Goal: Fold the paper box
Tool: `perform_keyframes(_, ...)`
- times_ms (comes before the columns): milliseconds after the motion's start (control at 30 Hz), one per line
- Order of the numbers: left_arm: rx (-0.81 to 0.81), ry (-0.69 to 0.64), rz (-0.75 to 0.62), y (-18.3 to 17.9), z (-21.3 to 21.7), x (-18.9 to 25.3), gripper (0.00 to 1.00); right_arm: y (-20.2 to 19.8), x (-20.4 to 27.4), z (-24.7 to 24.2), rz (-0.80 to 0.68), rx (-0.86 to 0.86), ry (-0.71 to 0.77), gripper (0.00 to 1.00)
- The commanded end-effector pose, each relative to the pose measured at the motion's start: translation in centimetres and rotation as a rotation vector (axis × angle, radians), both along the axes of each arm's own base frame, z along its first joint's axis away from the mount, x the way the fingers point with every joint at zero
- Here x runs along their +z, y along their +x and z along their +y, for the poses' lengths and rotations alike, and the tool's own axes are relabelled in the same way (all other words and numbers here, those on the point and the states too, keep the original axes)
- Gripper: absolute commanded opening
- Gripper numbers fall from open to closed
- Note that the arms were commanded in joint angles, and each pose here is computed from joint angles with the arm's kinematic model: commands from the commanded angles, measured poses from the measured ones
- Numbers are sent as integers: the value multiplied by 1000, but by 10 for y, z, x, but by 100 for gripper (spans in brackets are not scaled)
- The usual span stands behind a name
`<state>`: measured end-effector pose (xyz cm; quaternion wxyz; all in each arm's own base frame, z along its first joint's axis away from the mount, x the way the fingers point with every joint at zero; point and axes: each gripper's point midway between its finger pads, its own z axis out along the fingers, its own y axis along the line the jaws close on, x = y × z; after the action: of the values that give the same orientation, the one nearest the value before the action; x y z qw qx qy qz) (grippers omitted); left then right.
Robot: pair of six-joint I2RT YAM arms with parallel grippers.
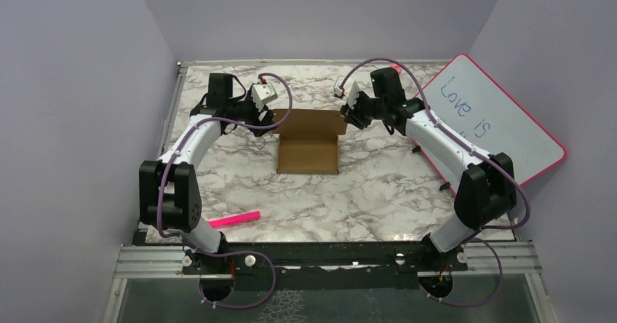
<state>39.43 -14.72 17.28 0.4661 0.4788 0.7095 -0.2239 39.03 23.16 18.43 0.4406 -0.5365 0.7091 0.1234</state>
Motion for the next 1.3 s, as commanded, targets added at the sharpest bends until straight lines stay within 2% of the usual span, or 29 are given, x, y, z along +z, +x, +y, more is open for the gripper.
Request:
perform_keyframes(0, -98, -48, -30, 4, -11, 5, 68, 5, 0, 11, -1, 48, 35, 38)
perform_keyframes(367, -131, -62, 14, 3, -15, -7, 49, 1, -16, 20, 59, 91, 46, 30)
perform_keyframes(633, -143, -74, 19, 2, -17, -6, 27, 4, -22, 18, 71, 83, 25, 20)
perform_keyframes(900, -142, -63, 13, 2, -15, -7, 12, 7, -24, 11, 61, 50, -7, 11)
perform_keyframes(1133, -123, -70, 20, 0, -15, -2, 6, 13, -19, 8, 42, -1, 9, 1)
perform_keyframes(1267, -34, -83, 39, 6, -12, 3, 3, 18, -15, 8, 56, -56, 36, 1)
